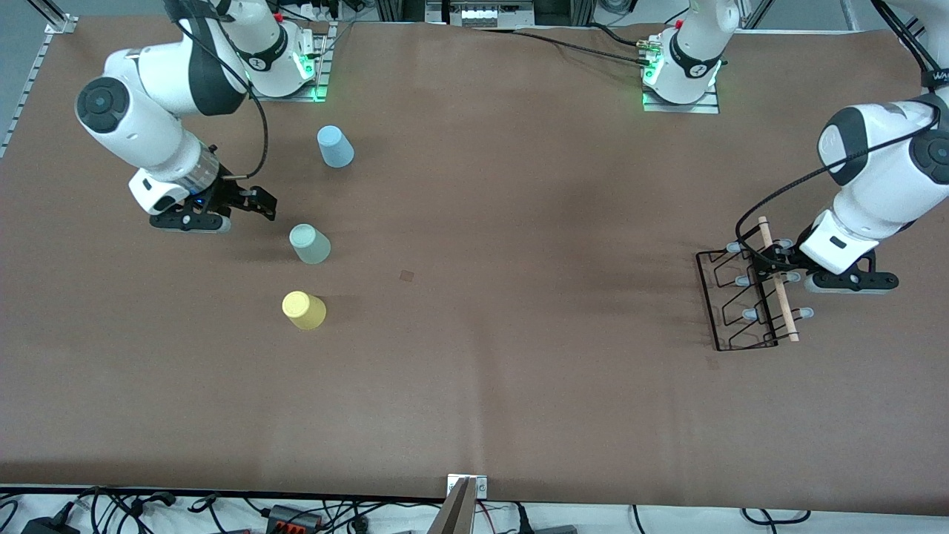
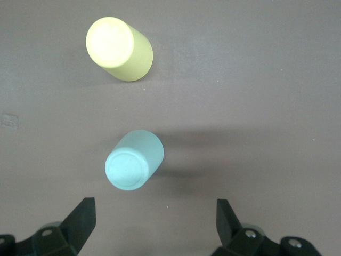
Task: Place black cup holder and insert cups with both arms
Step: 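Grasp the rack dowel with the left gripper while the right gripper reaches teal cup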
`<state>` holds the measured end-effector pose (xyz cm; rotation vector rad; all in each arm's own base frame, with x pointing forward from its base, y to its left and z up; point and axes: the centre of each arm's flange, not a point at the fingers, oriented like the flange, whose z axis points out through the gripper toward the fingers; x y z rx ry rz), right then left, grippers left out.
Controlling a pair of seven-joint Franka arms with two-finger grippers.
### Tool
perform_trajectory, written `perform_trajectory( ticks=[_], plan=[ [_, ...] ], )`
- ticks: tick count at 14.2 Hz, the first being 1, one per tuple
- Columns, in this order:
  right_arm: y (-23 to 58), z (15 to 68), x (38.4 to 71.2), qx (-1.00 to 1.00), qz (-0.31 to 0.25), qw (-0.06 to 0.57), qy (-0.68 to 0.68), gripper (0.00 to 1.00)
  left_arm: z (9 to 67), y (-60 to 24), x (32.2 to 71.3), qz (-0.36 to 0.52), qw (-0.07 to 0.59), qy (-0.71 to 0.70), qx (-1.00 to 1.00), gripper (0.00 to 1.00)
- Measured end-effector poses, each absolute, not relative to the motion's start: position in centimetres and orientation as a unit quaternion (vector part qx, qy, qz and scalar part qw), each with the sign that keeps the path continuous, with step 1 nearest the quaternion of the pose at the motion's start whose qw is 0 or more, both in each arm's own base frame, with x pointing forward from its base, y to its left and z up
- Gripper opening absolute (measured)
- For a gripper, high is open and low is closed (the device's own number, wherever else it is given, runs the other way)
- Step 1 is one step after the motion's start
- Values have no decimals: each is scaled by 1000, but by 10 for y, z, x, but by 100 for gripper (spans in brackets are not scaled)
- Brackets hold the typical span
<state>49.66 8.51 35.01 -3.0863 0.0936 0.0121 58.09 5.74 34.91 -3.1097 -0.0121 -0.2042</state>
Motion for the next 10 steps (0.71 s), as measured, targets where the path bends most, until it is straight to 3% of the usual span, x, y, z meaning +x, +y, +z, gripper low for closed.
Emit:
perform_trajectory(
  ticks=[2,8,9,10],
  plan=[
    [83,344,496,-999,9,26,32,100,339,59,583,-66,12,-5,-998,93],
    [96,330,501,-999,-24,31,31,100,332,58,584,-62,12,3,-998,27],
    [104,321,503,-998,-34,33,30,100,333,59,584,-62,12,3,-998,18],
    [112,309,506,-998,-41,35,35,100,333,59,584,-62,12,5,-998,16]
  ],
)
